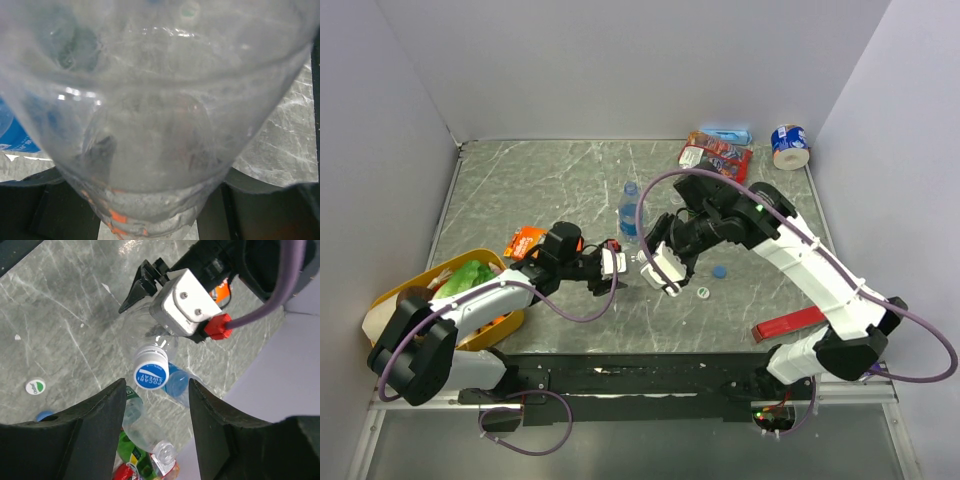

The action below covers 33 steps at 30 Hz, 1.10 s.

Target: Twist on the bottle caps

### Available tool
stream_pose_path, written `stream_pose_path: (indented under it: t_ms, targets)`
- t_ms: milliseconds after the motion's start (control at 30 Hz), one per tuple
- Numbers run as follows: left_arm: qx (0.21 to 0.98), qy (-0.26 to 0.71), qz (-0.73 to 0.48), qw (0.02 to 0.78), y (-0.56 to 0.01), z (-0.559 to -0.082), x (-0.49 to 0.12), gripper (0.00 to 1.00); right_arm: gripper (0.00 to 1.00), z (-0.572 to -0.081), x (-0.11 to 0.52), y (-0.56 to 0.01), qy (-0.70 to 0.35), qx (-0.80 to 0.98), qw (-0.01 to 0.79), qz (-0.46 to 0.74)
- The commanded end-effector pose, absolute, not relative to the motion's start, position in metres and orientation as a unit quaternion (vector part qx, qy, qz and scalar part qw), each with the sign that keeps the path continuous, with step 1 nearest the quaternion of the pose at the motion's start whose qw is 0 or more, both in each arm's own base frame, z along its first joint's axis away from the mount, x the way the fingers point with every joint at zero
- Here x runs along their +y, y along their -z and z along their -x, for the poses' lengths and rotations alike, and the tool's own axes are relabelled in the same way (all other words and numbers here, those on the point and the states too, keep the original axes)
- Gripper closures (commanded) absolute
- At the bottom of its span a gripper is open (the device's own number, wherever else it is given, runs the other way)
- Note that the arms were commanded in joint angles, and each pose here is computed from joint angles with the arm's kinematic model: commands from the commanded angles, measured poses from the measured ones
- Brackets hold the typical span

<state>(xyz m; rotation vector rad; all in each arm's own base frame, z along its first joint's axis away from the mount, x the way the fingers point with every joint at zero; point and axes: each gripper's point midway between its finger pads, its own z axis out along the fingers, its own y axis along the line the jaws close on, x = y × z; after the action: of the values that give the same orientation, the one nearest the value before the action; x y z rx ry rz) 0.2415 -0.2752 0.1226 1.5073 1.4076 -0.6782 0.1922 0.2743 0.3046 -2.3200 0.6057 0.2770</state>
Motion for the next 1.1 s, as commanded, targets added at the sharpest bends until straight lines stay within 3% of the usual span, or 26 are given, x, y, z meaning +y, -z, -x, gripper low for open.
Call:
stream_pose_path:
  t_ms: [0, 233, 500, 700, 867, 967, 1000, 1067]
  targets:
    - [0.534, 0.281, -0.628, 0.49, -0.146, -0.246, -0.287, 0.99, 0.43, -0.187, 0.275, -0.301, -0.119, 0.215, 0.334, 0.91]
    - [0.534, 0.284, -0.624, 0.494, -0.147, -0.248, -0.288, 0.99, 0.45, -0.188, 0.275, -0.294, -0.125, 0.223, 0.321, 0.912]
    - [0.538, 0.288, -0.616, 0.498, -0.15, -0.25, -0.29, 0.99, 0.65, -0.19, 0.281, -0.293, -0.134, 0.236, 0.323, 0.907]
    - [0.553, 0.285, -0.575, 0.532, -0.166, -0.263, -0.293, 0.99, 0.79, -0.202, 0.291, -0.284, -0.186, 0.366, 0.286, 0.866]
    - [0.589, 0.27, -0.473, 0.598, -0.198, -0.288, -0.29, 0.99, 0.81, -0.222, 0.298, -0.27, -0.217, 0.542, 0.233, 0.778]
    - [0.612, 0.196, -0.375, 0.668, -0.224, -0.32, -0.273, 0.99, 0.82, -0.237, 0.301, -0.268, -0.257, 0.65, 0.194, 0.688]
    - [0.627, 0.158, -0.338, 0.684, -0.227, -0.331, -0.264, 0.99, 0.82, -0.237, 0.306, -0.256, -0.287, 0.704, 0.145, 0.633]
    - [0.633, 0.133, -0.308, 0.697, -0.232, -0.34, -0.258, 0.99, 0.82, -0.259, 0.31, -0.274, -0.309, 0.755, 0.157, 0.557]
